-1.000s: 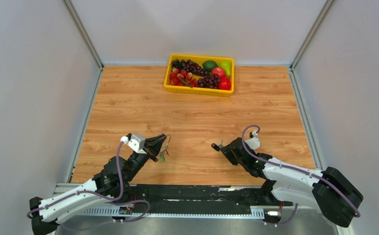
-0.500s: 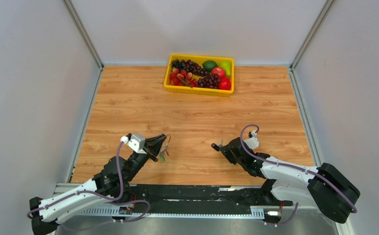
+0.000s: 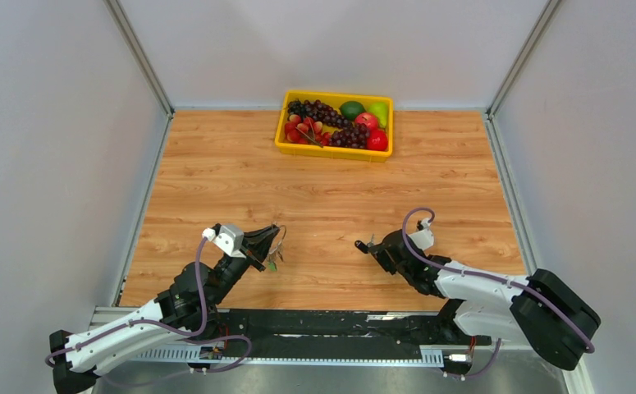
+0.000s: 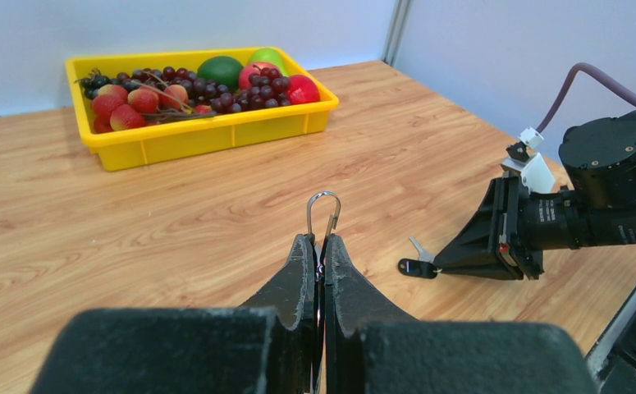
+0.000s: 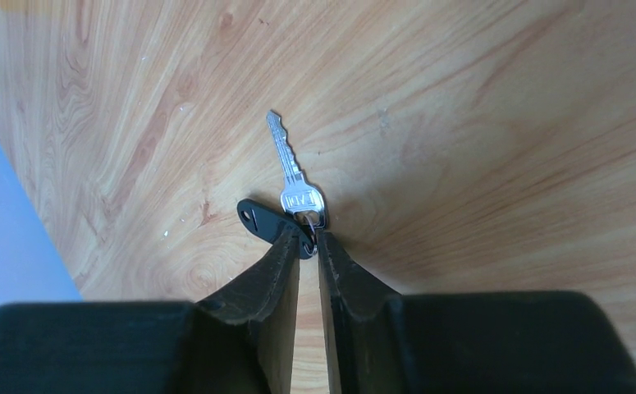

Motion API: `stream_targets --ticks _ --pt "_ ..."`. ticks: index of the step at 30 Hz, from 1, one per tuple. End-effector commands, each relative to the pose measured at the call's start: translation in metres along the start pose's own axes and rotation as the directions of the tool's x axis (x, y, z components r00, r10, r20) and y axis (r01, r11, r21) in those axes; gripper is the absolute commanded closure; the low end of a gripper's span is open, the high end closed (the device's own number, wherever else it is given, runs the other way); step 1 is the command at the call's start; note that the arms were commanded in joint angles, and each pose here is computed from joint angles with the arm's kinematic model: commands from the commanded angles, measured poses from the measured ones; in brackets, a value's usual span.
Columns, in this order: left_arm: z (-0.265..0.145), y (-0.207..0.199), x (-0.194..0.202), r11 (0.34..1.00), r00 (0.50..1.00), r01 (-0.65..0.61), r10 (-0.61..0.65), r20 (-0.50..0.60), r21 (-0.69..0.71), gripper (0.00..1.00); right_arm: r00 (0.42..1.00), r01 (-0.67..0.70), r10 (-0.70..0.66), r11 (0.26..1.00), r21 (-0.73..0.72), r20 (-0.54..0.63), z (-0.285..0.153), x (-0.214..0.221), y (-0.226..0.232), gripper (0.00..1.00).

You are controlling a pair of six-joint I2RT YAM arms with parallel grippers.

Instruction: Put the keys on the keyring

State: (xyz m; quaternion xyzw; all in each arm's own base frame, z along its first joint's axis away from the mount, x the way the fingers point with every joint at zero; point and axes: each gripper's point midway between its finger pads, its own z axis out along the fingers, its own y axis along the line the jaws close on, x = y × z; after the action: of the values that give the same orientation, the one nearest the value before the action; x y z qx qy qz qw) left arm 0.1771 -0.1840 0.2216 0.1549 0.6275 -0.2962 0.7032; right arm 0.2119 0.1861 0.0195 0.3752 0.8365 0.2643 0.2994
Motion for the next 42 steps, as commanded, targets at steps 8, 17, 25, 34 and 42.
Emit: stream_targets --ticks 8,17,25,34,42 --pt "0.001 -0.002 -0.027 0.999 0.996 0.042 -0.042 0.079 0.004 1.0 0.999 -0.026 0.027 1.0 -0.015 0.043 0.007 -0.011 0.004 0.91" --pt "0.0 -0.001 -0.028 0.999 0.996 0.039 -0.039 0.081 0.003 1.0 0.982 0.184 -0.169 0.959 -0.213 0.088 -0.021 -0.024 0.055 1.0" --pt "-0.001 -0.003 -0.03 0.999 0.996 0.038 -0.039 0.086 0.013 1.0 0.857 0.507 -0.491 0.752 -0.42 0.155 -0.081 -0.025 0.114 1.0" --pt "-0.002 -0.007 -0.033 0.999 0.995 0.022 -0.026 0.098 0.045 1.0 0.652 0.604 -0.731 0.344 -0.719 0.199 -0.154 0.014 0.176 1.0" --pt "-0.003 -0.019 -0.037 0.994 0.994 0.008 -0.021 0.112 0.113 1.0 0.568 0.405 -0.817 0.168 -0.899 0.103 -0.2 0.053 0.199 1.0"
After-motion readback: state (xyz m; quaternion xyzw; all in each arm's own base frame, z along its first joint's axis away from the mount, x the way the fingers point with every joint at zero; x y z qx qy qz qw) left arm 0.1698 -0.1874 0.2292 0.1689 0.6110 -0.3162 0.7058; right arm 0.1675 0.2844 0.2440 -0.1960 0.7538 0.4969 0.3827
